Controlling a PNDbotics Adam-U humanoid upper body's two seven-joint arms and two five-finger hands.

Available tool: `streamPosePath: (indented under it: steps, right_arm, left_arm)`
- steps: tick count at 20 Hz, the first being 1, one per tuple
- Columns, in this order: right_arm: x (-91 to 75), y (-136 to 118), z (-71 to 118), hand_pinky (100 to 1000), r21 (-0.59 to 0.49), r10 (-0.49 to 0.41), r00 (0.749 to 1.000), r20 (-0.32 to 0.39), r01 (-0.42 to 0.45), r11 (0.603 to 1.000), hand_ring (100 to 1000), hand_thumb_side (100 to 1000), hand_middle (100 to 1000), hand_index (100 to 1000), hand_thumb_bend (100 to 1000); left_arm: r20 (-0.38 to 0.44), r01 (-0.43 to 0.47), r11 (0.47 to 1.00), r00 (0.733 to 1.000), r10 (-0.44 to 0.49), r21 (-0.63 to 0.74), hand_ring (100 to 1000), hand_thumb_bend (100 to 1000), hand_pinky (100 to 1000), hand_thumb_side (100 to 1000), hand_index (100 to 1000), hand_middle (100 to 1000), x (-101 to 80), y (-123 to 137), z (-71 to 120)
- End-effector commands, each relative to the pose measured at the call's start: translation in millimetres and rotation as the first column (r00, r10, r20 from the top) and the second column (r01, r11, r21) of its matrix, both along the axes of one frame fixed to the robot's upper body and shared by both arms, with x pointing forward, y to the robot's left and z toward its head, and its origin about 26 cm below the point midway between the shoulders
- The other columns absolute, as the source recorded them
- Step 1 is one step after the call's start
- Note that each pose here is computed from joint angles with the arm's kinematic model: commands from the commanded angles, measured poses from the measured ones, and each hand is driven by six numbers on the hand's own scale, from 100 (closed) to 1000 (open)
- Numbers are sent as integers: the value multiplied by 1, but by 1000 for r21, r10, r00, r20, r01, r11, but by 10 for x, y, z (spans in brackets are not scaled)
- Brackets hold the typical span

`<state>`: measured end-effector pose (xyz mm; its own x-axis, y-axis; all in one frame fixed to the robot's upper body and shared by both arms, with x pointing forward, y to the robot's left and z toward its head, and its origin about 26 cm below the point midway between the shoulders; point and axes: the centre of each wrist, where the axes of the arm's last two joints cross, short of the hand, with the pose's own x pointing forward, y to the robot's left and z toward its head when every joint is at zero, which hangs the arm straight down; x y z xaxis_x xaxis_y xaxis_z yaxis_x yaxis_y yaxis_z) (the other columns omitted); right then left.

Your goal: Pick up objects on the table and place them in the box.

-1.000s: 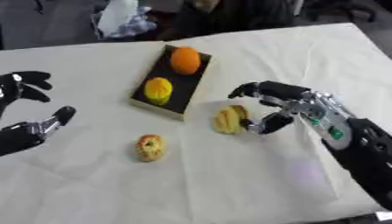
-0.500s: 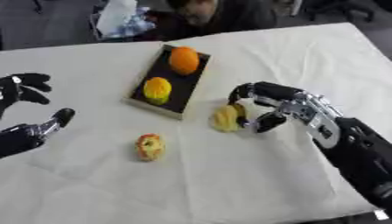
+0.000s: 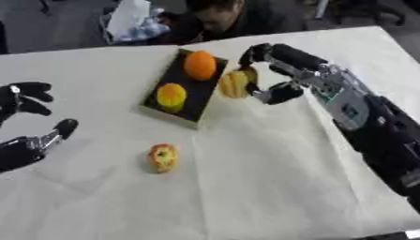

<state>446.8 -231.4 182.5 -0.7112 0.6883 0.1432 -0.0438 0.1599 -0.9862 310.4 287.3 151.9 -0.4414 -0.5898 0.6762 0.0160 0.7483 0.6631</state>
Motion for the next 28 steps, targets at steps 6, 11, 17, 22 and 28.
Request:
streamPosePath:
  steps: [6, 11, 17, 22, 28]
  right_arm:
    - [281, 115, 127, 799, -22, -70, 997, 25, 71, 997, 798, 100, 767, 394, 100]
    - [398, 164, -85, 801, -34, -124, 992, -2, 124, 992, 800, 100, 770, 424, 100]
    - [424, 245, -326, 807, -87, -117, 993, -4, 116, 989, 808, 100, 781, 497, 109]
    - [413, 315, -376, 813, -141, -70, 997, 21, 72, 987, 816, 223, 793, 728, 227]
    - [411, 307, -254, 816, -138, -73, 992, 106, 87, 987, 822, 369, 802, 907, 352]
  left_arm:
    - [78, 40, 998, 996, -36, -49, 585, 541, 698, 419, 794, 620, -33, -99, 193]
    - [83, 56, 997, 995, -50, -61, 582, 551, 698, 419, 793, 618, -35, -143, 210]
    - [78, 54, 996, 996, -49, -64, 581, 555, 697, 421, 792, 615, -35, -151, 202]
    - [71, 50, 997, 996, -45, -64, 582, 554, 698, 423, 793, 607, -33, -147, 184]
    - [67, 44, 997, 997, -40, -64, 582, 552, 698, 424, 793, 604, -31, -135, 173]
